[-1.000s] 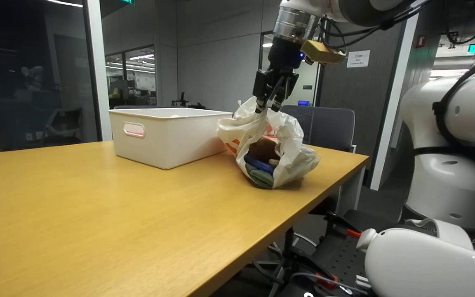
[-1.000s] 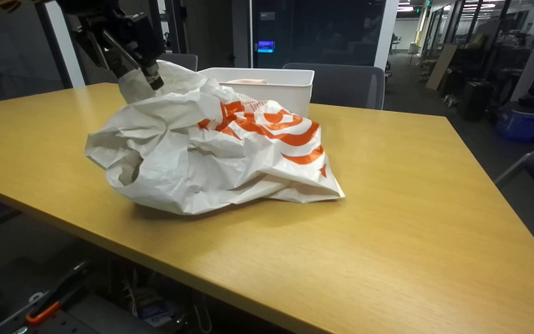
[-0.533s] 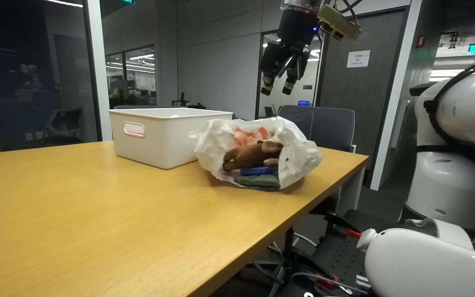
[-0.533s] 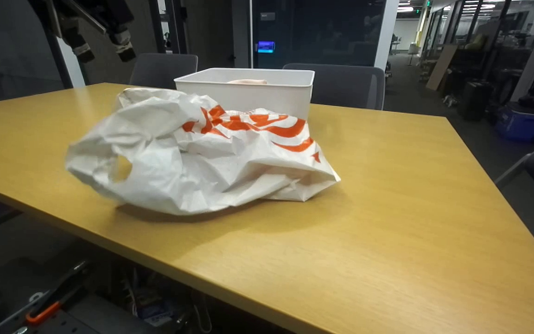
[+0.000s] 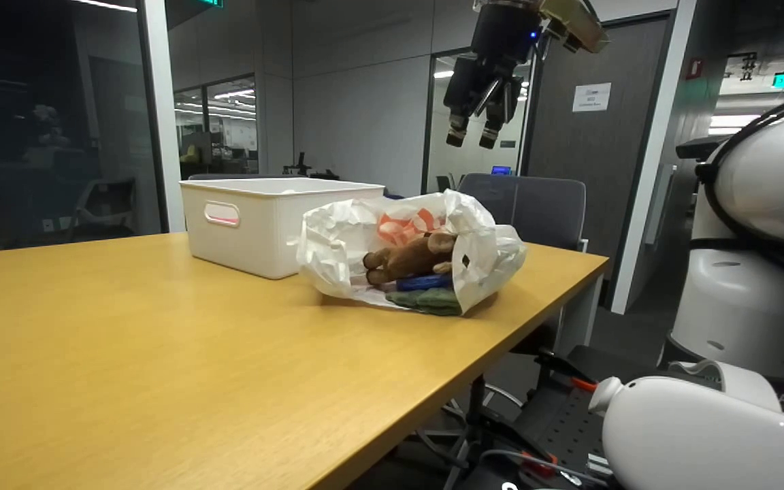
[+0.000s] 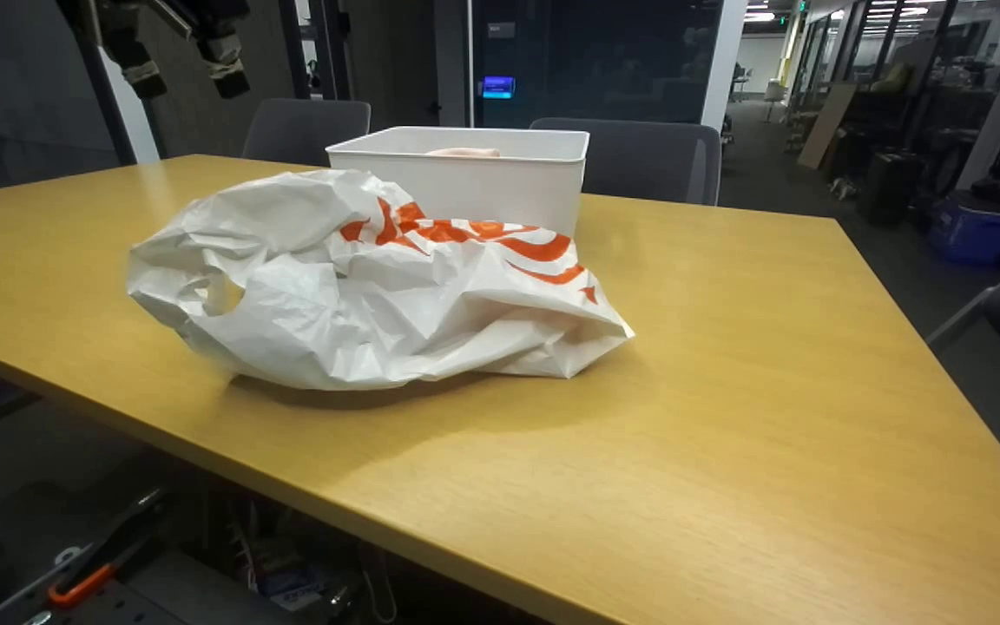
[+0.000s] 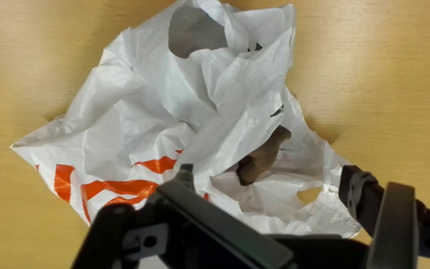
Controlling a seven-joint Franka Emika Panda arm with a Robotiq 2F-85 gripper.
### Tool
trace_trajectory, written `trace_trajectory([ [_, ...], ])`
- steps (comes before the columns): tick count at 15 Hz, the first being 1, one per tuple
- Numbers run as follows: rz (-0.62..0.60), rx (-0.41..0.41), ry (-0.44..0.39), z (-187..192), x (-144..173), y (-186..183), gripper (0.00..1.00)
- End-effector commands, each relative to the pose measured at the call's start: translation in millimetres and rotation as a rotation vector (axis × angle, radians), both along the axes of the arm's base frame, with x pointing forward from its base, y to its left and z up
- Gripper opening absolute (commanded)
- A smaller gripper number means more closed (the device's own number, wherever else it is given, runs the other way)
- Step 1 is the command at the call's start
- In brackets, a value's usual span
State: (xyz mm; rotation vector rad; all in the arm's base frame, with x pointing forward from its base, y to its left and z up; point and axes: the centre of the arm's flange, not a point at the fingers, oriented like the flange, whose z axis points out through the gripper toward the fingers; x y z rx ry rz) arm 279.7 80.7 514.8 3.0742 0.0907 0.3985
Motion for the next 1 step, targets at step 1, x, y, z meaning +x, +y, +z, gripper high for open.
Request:
trace_trajectory([
  [1, 0.027, 0.005, 0.022, 11.9, -5.9, -0.7, 1.0],
])
